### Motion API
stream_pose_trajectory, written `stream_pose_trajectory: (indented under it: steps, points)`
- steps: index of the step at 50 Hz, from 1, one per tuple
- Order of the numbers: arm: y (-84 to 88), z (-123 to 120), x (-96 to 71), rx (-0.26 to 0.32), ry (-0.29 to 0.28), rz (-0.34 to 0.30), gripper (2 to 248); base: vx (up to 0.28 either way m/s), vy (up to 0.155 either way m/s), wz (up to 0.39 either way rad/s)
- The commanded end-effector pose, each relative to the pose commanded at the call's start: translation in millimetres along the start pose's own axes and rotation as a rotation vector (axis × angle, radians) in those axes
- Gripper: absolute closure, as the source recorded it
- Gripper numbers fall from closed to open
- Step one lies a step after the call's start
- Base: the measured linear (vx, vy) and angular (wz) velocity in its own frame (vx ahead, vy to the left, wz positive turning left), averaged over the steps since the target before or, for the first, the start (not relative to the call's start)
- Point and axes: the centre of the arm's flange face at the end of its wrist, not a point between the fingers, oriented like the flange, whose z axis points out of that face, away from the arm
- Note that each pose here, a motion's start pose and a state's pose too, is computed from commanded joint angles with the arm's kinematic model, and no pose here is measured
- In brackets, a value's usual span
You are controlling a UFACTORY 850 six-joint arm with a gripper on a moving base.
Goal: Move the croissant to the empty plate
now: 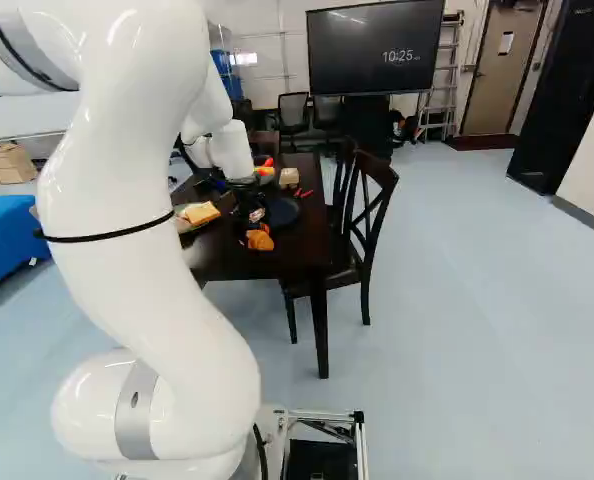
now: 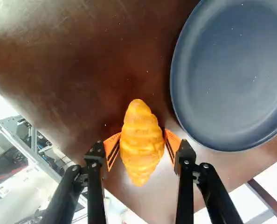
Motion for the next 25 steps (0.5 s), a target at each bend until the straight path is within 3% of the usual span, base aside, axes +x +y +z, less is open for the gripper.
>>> stream_pose_trajectory:
  steps: [25]
  points:
    - [1.2,0.0,0.9,-0.014,0.010,0.000,111,0.000,0.000,0.000]
